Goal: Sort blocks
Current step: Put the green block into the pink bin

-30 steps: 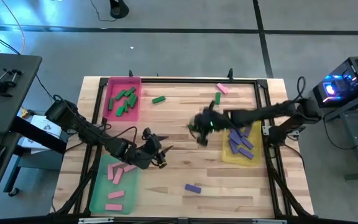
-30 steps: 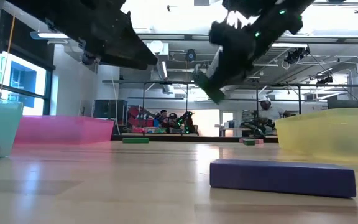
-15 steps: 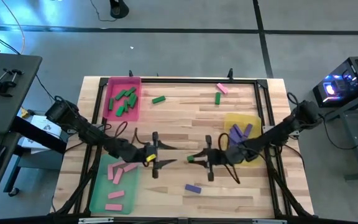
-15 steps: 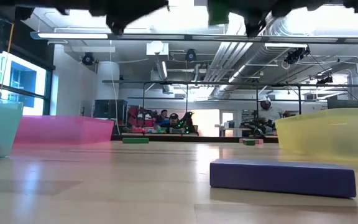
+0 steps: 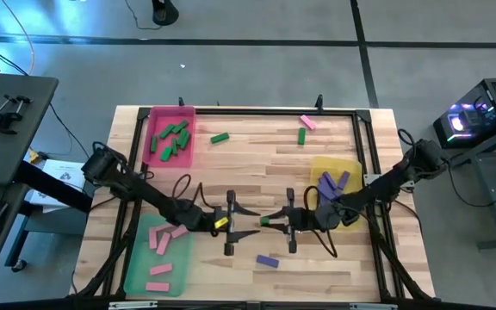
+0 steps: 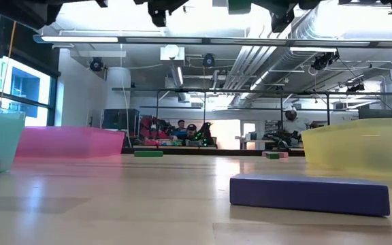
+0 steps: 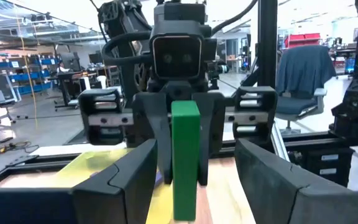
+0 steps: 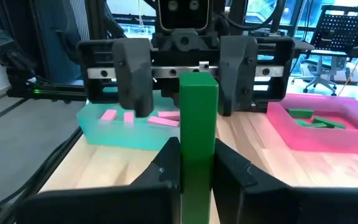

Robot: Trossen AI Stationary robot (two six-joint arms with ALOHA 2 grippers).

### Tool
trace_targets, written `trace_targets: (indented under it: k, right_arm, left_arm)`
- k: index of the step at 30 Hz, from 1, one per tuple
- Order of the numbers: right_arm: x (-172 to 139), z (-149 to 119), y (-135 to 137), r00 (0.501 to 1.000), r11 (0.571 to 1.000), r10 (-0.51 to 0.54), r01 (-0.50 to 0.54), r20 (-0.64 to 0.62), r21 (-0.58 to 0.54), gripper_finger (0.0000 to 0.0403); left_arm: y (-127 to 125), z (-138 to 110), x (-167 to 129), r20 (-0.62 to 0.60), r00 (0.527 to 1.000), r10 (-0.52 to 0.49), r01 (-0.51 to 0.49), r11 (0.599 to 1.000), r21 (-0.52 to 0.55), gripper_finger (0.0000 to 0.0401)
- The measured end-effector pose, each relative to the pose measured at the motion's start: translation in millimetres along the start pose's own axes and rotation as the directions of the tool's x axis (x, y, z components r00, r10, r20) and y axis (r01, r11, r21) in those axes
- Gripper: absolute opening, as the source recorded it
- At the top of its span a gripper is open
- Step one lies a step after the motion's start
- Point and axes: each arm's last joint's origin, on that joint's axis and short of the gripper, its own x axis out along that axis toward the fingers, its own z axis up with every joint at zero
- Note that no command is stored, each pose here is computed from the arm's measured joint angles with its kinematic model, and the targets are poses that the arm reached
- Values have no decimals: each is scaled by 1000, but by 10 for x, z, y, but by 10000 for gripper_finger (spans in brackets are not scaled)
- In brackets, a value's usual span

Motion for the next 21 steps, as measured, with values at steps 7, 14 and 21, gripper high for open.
trace_targets:
  k: [7, 14, 21]
  right_arm:
    - [0, -7, 0, 1000, 1000, 0, 0, -7, 6, 34]
    - [0, -20, 0, 1000, 1000, 1, 0, -20, 22, 34]
    - [-1, -48, 3, 999, 998, 11, -8, -46, 61, 47]
  left_arm:
    - [17, 31, 143, 17, 1000, 24, -23, 999, -42, 202]
    - [94, -38, 214, -9, 999, 34, -35, 995, -97, 189]
    - [84, -39, 221, -1, 999, -40, 40, 994, -97, 89]
